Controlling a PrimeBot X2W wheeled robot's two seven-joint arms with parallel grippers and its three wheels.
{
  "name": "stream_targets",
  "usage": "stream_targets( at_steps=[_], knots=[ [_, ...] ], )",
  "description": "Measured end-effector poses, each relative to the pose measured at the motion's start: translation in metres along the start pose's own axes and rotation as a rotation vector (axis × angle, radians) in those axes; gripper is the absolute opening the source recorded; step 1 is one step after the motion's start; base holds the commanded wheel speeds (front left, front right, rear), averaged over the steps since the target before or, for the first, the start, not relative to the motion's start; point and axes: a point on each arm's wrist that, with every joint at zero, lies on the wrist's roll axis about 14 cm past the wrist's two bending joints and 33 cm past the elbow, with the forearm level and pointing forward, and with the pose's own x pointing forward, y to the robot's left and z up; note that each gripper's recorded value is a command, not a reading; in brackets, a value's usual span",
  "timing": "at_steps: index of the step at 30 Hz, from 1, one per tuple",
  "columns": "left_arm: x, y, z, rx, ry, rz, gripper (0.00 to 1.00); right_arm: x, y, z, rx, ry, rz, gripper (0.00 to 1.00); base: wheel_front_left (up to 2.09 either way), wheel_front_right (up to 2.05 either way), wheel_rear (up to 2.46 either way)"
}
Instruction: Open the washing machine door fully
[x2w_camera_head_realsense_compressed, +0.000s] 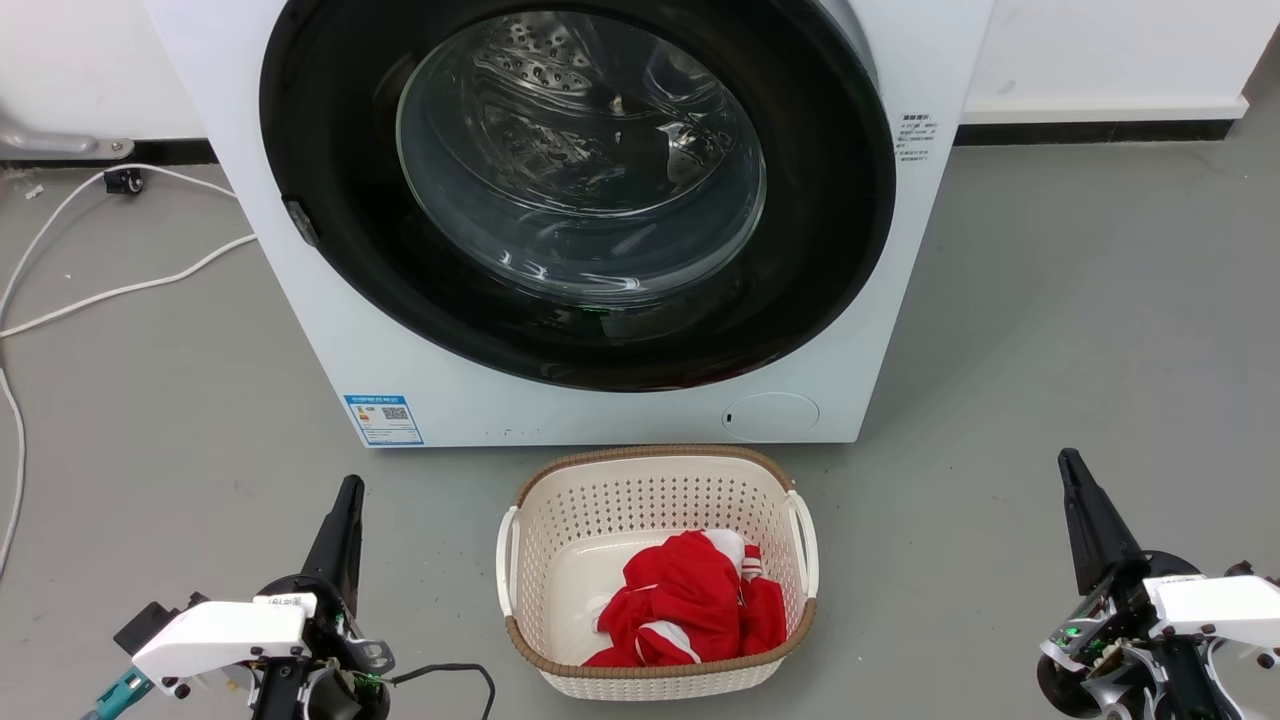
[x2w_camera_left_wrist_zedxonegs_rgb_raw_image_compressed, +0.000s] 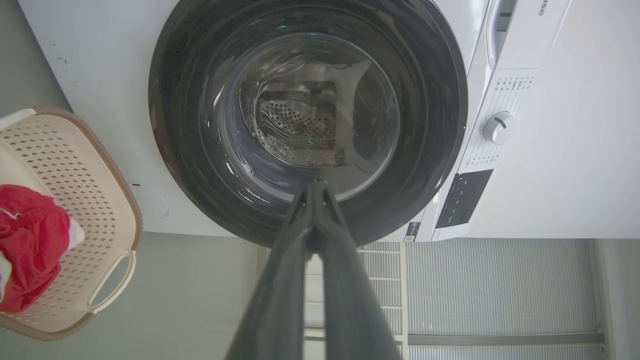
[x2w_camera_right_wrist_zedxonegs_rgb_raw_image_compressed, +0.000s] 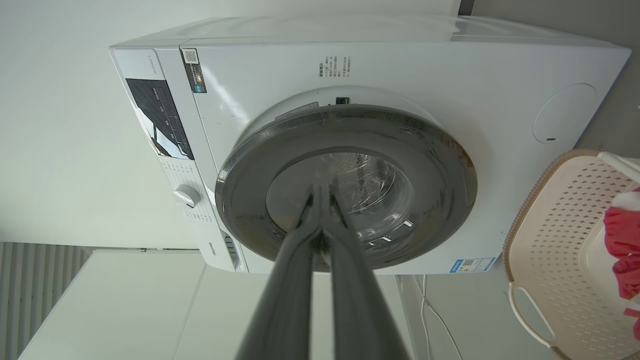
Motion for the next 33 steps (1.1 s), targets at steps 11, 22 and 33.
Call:
stream_targets(
  at_steps=[11, 22, 33],
  knots=[
    [-0.006, 0.012, -0.007, 0.014, -0.004, 0.037, 1.00, -0.009, -0.014, -0.001, -0.015, -0.019, -0.041, 1.00, 0.00, 0.00, 0.00],
    [0.001, -0.022, -0.015, 0.250, -0.004, -0.065, 1.00, -0.006, 0.011, -0.001, -0.273, -0.039, 0.030, 1.00, 0.00, 0.00, 0.00],
    [0.003, -0.041, -0.022, 0.496, -0.012, -0.128, 1.00, -0.007, 0.034, -0.014, -0.623, -0.024, 0.106, 1.00, 0.00, 0.00, 0.00]
  ],
)
